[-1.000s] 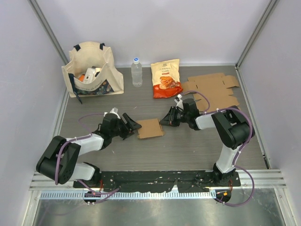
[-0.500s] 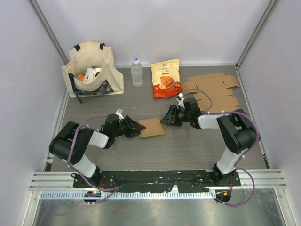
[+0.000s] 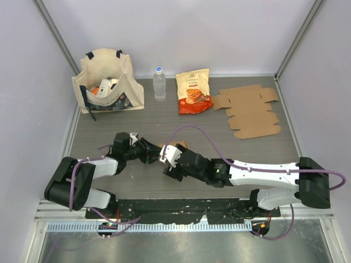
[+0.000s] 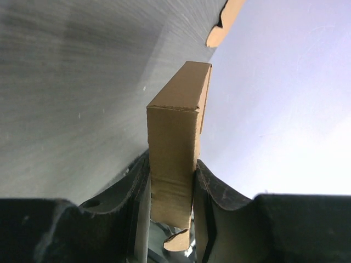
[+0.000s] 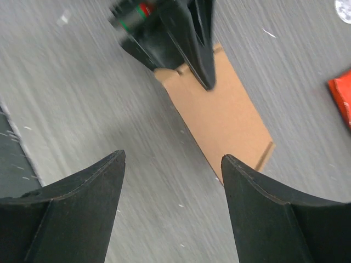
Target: Fold the paper box
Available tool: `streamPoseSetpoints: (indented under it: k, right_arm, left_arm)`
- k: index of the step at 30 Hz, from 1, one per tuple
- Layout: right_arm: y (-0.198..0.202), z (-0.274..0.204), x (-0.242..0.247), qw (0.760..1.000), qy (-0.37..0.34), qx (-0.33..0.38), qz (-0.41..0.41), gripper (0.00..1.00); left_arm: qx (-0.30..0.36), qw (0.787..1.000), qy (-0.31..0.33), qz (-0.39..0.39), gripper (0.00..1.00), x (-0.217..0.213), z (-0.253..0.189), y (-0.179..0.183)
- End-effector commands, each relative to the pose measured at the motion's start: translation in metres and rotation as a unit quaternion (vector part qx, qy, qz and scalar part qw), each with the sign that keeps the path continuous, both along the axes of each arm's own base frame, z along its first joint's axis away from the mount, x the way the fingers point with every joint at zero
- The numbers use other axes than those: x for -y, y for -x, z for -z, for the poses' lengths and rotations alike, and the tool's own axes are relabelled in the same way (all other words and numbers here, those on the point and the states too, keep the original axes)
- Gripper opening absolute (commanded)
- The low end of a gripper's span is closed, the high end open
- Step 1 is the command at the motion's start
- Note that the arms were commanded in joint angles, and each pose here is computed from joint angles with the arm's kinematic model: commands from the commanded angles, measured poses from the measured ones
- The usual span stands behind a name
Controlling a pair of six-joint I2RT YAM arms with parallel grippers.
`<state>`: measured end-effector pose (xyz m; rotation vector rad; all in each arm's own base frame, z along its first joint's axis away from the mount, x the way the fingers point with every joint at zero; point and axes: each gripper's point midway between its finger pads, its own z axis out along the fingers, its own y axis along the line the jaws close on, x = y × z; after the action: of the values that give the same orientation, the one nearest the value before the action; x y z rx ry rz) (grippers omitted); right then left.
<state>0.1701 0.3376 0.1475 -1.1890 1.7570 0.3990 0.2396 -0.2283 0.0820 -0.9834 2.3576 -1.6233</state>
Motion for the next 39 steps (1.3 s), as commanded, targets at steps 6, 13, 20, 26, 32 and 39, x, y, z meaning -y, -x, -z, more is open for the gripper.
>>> streamPoseSetpoints:
  k: [6,13,20,26,32,39]
  right_arm:
    - [-0.023,0.006,0.014,0.978,0.158,0.136,0.001,0.75]
    - [-0.031,0.004,0.003,0.955,0.177,0.238,0.025,0.71]
    - [-0.035,0.006,0.003,0.937,0.192,0.287,0.049,0.46]
    - [-0.02,0.011,0.006,0.957,0.174,0.231,0.024,0.3]
    - [0.007,0.03,0.015,0.98,0.175,0.084,-0.041,0.27]
    - [-0.003,0.049,0.038,0.969,0.207,-0.132,-0.032,0.27]
  left_arm:
    - [-0.089,0.993,0.063,0.042,0.31,-0.005,-0.032,0.034]
    - [-0.088,0.992,0.077,0.053,0.31,-0.007,-0.04,0.049]
    - [-0.08,0.992,0.078,0.054,0.39,-0.009,-0.041,0.059]
    - [0.014,0.997,0.041,0.062,0.62,-0.014,-0.051,0.054]
    - [0.167,0.971,-0.17,-0.018,0.74,-0.063,-0.066,0.038]
    - [0.222,0.932,-0.28,-0.057,0.66,-0.101,-0.058,0.044]
